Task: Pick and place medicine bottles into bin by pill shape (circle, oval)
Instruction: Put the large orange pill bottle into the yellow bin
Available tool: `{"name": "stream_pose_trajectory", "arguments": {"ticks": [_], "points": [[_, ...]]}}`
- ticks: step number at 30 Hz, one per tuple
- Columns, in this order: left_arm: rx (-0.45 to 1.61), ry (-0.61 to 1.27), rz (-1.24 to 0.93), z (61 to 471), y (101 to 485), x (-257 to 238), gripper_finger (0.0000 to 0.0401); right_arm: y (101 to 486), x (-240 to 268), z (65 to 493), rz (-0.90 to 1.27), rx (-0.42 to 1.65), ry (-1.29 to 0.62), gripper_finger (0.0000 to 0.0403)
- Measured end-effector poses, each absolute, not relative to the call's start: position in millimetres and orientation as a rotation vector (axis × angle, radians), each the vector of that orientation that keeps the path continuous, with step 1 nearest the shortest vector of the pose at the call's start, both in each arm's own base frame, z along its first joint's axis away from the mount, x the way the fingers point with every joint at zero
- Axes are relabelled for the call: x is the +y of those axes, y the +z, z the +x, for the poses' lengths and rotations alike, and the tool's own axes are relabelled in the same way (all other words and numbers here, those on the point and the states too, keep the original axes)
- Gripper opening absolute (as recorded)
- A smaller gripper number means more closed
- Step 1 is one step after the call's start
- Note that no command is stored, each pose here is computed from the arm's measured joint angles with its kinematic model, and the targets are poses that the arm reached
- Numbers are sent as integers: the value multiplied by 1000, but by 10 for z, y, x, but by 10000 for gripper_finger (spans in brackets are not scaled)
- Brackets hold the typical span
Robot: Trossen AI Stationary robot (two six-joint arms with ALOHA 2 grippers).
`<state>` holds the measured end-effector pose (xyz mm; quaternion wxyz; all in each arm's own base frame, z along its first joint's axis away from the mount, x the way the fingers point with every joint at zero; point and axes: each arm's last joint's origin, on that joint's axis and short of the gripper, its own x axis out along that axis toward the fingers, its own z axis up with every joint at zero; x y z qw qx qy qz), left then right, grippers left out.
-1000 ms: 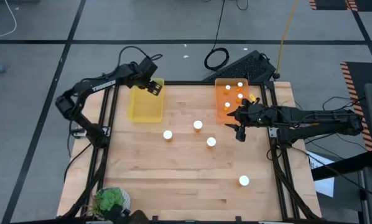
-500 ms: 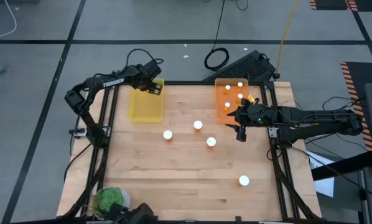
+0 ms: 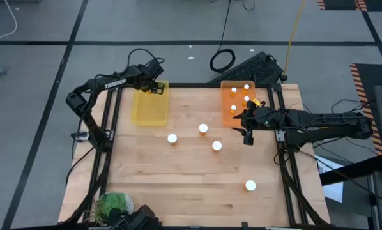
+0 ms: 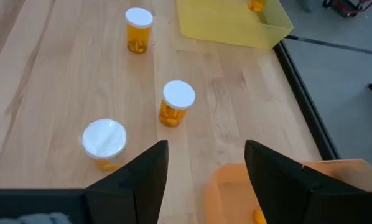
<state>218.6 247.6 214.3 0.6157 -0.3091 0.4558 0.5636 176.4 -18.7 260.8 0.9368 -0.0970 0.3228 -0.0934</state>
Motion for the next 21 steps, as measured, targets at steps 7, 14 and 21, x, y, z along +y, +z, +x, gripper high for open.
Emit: {"name": "stream_pose_trajectory", "arguments": {"ticks": [7,14,21], "points": [[963,1283,-788,2252,2263,2509,216,2652,-189,1795,-226,607,-188,208],[902,1283,-814,2344,2360,2489,216,2677,-190,1811,-258,580,-182,208],[948,1339,-862,2417,2126,2511,216,2677,-190,1811,-286,583,-174,208]]}}
